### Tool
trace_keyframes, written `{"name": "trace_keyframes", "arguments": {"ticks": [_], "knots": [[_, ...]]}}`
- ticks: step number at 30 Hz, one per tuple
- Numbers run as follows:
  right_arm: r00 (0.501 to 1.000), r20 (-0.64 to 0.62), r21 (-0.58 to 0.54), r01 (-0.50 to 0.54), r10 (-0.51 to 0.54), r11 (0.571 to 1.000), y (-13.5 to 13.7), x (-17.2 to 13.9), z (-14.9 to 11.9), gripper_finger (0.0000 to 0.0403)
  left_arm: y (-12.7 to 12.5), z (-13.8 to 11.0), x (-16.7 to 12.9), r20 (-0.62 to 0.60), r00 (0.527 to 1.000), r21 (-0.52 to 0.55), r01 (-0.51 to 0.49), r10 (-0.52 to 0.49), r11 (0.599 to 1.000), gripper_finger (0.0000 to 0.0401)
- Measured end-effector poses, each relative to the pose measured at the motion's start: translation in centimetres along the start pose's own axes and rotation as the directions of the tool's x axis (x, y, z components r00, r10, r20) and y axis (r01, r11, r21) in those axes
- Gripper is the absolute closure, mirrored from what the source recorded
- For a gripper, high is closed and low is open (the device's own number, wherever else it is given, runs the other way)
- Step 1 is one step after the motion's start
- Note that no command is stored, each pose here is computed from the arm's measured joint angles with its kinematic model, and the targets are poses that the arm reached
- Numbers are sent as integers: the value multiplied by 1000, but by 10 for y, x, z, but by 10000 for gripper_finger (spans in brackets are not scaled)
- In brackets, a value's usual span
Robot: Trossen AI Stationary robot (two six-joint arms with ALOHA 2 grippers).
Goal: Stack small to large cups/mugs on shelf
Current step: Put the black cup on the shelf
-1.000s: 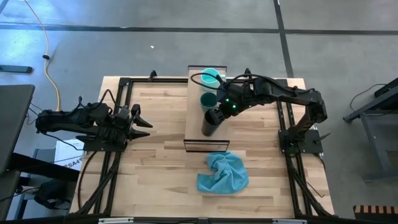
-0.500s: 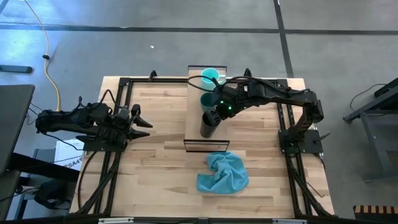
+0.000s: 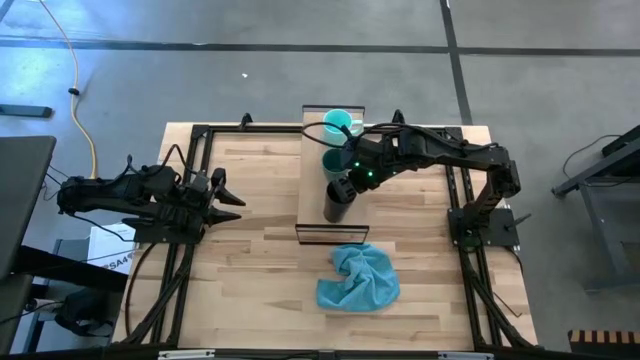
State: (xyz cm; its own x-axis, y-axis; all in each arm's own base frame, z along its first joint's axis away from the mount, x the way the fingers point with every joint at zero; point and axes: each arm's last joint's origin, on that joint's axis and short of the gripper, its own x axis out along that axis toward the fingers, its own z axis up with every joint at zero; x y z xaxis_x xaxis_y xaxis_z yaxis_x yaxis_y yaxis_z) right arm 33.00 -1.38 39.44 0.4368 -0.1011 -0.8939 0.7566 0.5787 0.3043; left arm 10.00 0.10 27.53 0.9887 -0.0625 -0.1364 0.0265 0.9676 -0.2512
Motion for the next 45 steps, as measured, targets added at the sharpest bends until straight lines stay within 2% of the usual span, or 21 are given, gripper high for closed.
{"name": "trace_keyframes", "arguments": {"ticks": [31, 45], "knots": [[999, -7, -17, -33, 33, 999, 2, 0, 1, 402, 0, 0, 0, -2, 1000, 1, 0, 0, 1000, 238], [999, -5, -13, -32, 32, 999, 1, 0, 2, 370, 0, -1, 0, -7, 1000, 2, -1, 1, 1000, 238]]}}
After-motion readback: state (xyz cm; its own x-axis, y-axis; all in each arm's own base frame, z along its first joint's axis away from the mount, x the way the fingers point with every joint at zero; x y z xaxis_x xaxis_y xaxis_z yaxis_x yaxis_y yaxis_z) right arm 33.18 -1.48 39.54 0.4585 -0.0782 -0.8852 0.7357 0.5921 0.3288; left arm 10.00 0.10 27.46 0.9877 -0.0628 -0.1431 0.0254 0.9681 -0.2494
